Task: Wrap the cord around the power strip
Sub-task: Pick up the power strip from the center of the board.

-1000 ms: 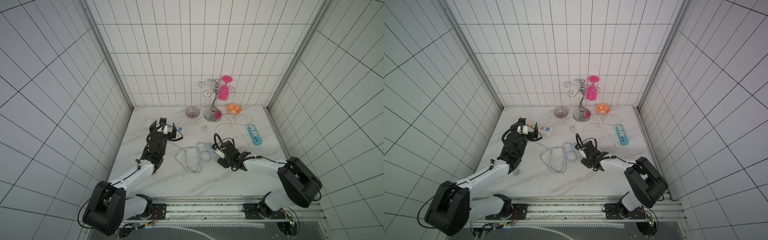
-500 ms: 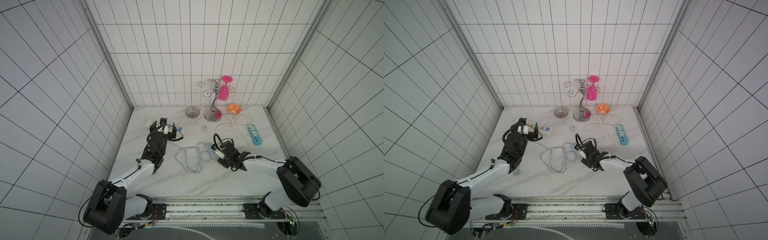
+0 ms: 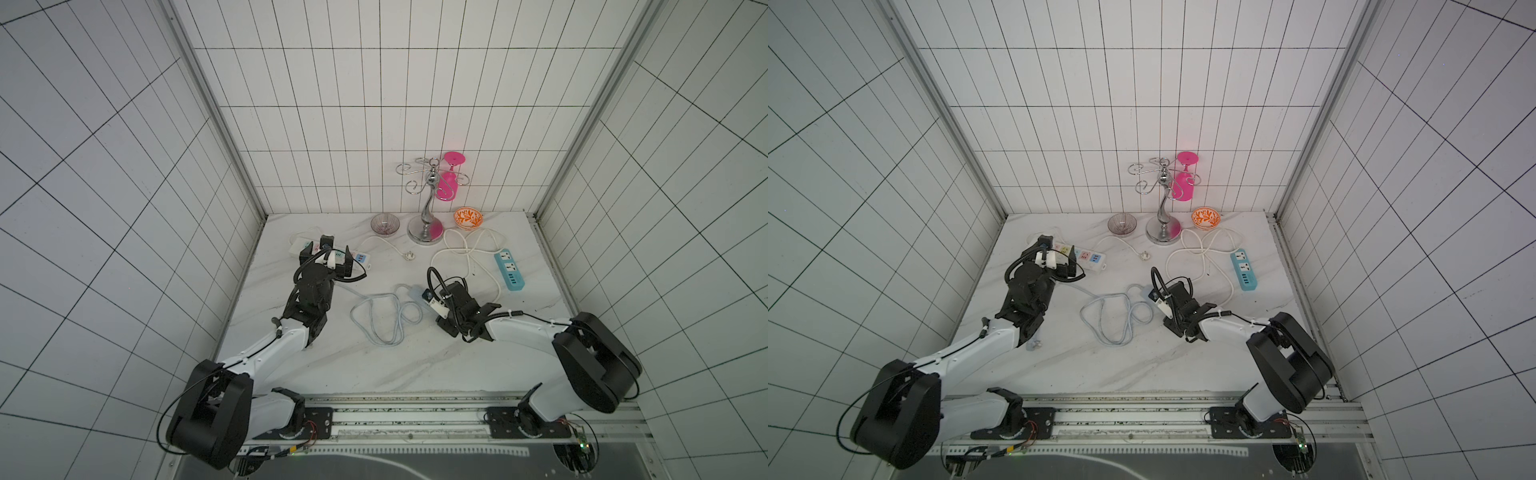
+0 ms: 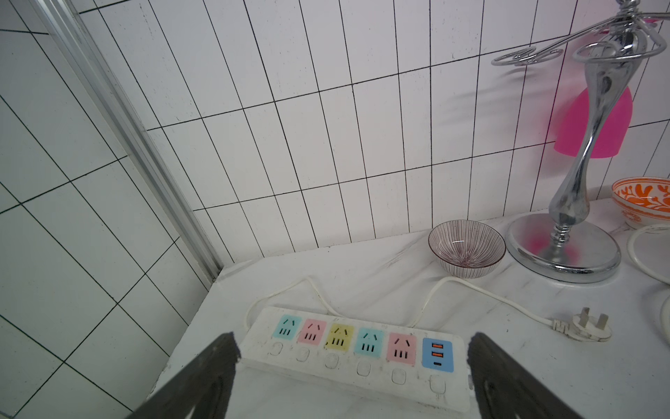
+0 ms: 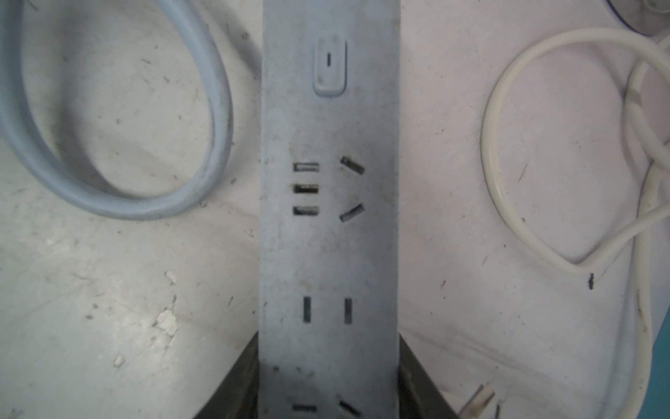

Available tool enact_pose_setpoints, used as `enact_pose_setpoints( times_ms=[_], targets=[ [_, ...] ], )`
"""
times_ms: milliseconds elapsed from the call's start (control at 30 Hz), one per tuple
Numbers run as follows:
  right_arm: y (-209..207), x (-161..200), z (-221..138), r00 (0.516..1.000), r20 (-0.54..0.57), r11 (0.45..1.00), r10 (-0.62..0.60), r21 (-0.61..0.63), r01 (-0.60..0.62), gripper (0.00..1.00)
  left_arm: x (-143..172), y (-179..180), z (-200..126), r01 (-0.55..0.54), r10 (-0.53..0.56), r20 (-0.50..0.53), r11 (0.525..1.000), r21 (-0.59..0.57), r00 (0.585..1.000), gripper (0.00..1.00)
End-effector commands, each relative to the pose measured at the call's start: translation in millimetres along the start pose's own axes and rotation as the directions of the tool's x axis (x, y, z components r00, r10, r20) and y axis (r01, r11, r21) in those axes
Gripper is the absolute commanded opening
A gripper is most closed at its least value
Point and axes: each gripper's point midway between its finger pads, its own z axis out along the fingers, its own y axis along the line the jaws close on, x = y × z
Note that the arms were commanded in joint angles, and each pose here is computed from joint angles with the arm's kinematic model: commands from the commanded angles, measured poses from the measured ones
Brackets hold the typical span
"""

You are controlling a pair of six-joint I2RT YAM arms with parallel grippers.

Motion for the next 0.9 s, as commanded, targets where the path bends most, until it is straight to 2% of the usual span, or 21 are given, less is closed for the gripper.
enact_pose_setpoints(
  times_ms=[0,333,467,567,700,867],
  targets=[
    [-3,-20,-4,1.000,0.024,0.999,0.013,-0.041,-0.012,0.37,-10,1,3,-0.003,0.003,0.017,1.000,-0.007,1.000,0.98],
    [-1,-25,-7,0.998,0.036,0.995,0.053,-0.084,-0.050,0.15,-13,4,1,-0.030,0.030,0.021,0.999,-0.022,0.999,0.98],
    [-19,-33,-17,0.995,0.035,0.995,0.098,-0.018,-0.097,0.05,-18,3,-2,-0.024,0.024,0.024,1.000,-0.008,0.999,0.98],
    [-43,-47,-36,0.989,0.052,0.988,0.139,0.065,-0.142,0.00,-24,0,-5,-0.011,0.011,0.016,1.000,0.027,1.000,0.98],
    [-74,-79,-83,0.966,0.169,0.965,0.194,0.142,-0.218,0.00,-39,-8,-18,0.003,-0.007,0.037,0.995,0.104,0.999,0.98],
    [-83,-103,-135,0.944,0.233,0.958,0.235,0.109,-0.265,0.00,-64,-17,-48,0.005,-0.026,0.091,0.974,0.227,0.995,0.98]
  ],
)
